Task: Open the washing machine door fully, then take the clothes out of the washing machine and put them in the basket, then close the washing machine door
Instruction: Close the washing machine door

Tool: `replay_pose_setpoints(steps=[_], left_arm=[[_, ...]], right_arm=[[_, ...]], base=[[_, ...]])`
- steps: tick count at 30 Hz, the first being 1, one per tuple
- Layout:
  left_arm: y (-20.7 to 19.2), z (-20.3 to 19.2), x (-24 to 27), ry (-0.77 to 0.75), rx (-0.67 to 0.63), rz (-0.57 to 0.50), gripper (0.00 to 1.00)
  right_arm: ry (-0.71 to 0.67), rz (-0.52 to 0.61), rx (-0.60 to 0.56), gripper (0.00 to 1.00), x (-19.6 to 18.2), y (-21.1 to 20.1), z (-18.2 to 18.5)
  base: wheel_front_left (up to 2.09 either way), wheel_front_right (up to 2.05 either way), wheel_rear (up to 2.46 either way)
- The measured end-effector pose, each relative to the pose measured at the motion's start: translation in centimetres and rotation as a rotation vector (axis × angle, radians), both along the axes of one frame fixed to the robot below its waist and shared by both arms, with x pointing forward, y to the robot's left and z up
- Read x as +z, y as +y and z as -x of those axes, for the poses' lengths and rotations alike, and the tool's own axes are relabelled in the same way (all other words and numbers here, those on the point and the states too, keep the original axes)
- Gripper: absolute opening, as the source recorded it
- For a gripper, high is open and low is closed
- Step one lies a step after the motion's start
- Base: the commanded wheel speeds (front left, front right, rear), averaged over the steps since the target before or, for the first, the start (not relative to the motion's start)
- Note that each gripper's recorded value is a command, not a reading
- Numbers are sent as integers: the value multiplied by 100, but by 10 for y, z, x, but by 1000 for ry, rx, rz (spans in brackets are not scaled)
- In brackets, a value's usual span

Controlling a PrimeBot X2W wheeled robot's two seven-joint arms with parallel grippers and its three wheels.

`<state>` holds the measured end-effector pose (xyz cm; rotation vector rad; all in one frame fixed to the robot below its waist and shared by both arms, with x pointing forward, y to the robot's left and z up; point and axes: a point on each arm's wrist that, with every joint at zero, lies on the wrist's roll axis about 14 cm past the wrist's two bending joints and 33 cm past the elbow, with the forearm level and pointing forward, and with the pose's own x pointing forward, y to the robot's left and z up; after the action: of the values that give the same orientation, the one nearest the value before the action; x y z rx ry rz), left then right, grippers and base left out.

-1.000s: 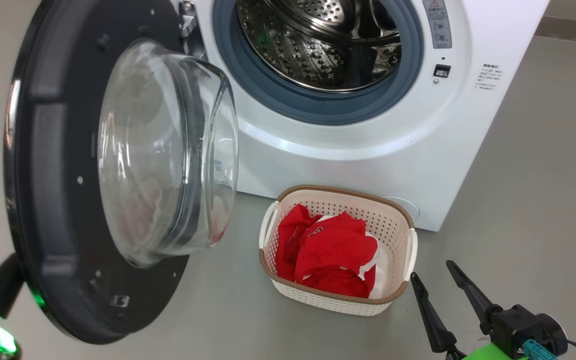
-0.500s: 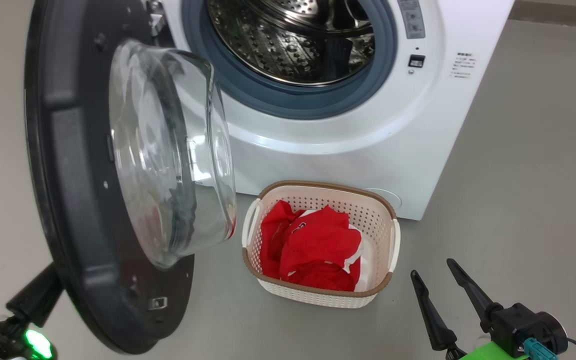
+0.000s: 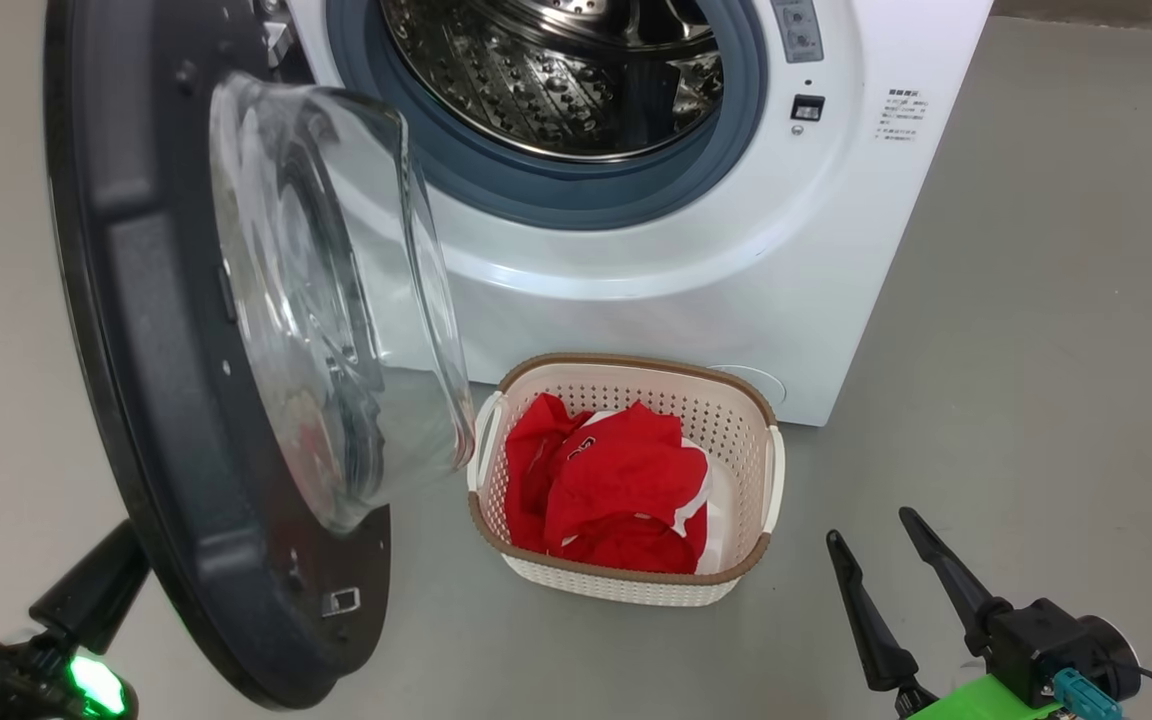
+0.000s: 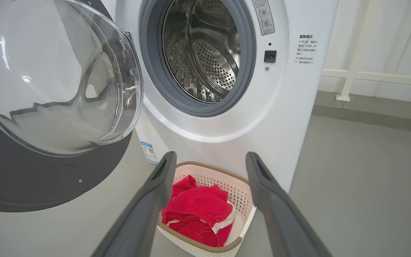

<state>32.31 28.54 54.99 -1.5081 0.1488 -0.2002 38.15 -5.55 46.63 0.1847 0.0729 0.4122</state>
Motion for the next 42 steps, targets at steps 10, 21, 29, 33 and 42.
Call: replay_pose_setpoints(steps=[10, 21, 29, 33, 42], left_arm=[[13, 6, 17, -85, 69, 37, 0], [56, 32, 19, -130, 275, 57, 24], [72, 45, 15, -133, 413, 23, 100], [78, 52, 10, -99, 501, -54, 100], [78, 56, 38, -102, 659, -454, 100]], right_arm=[[0, -1, 8, 100, 0, 3, -2], [-3, -5, 23, 100, -1, 9, -5], [1, -13, 38, 100, -1, 14, -5], [-4, -12, 43, 100, 1, 16, -5], [-21, -12, 45, 100, 6, 17, -4]], base=[[0, 0, 0], [0, 0, 0], [0, 0, 0], [0, 0, 0], [0, 0, 0]])
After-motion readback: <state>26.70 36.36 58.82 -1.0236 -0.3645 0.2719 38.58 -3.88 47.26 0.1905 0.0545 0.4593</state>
